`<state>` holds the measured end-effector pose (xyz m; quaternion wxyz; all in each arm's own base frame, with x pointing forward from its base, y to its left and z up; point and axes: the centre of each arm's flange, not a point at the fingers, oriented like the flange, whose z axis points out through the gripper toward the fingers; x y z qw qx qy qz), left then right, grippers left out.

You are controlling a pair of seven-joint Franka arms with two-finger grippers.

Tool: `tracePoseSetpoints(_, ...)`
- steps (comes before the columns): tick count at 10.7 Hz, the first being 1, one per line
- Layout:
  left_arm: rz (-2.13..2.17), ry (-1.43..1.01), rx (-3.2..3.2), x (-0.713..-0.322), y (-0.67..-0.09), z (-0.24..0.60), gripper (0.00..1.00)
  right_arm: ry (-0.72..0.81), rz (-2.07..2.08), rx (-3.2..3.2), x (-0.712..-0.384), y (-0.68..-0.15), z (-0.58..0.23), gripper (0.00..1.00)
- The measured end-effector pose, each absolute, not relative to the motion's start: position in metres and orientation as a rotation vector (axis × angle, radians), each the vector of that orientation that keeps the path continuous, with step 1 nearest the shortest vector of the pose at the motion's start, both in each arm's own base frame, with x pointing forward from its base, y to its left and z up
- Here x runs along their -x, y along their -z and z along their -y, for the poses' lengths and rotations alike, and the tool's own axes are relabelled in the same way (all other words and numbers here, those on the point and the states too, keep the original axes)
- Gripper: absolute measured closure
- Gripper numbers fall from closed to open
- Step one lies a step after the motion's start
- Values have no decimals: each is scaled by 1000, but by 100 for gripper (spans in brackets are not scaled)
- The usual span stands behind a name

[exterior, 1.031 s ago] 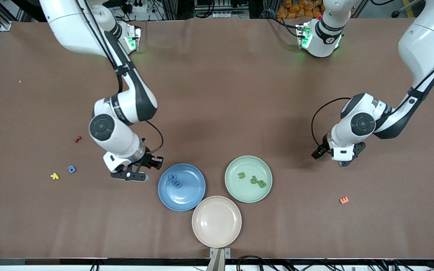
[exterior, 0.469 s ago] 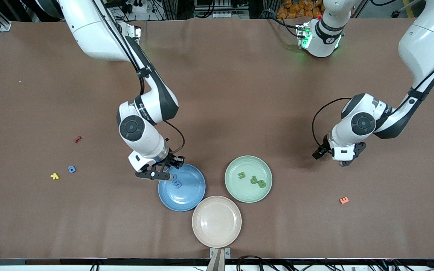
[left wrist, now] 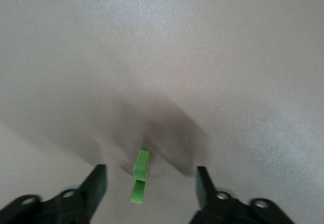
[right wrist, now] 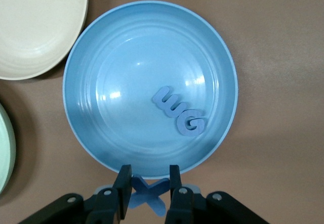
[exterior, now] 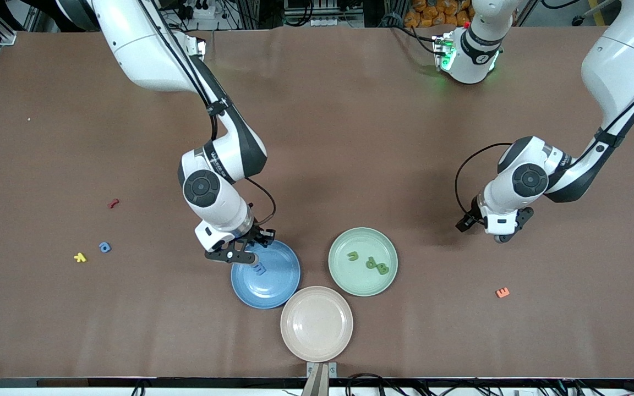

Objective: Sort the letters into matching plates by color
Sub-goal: 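Carry blue x to the blue plate while the left gripper grasps green z, then open the right gripper over the blue plate to drop x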

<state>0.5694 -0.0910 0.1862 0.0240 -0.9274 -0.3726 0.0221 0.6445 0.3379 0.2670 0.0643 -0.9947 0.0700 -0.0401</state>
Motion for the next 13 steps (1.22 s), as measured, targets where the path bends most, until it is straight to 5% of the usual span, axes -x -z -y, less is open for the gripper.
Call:
tracePoseSetpoints(2, 1253, -48, 2848, -571, -188, 94, 45, 145, -217, 2998, -651, -269, -337, 64)
tracePoseSetpoints(5, 1281, -42, 2844, -572, -189, 95, 85, 187, -232, 2987, -663, -275, -333, 37)
tracePoseSetpoints(9, 1294, -27, 2849, -575, -192, 95, 90, 249, -205, 3039, -675, -276, -314, 13)
tracePoseSetpoints(13, 1319, 77, 2904, -595, -222, 144, 90, 284, 33, 3100, -709, -277, -228, 7)
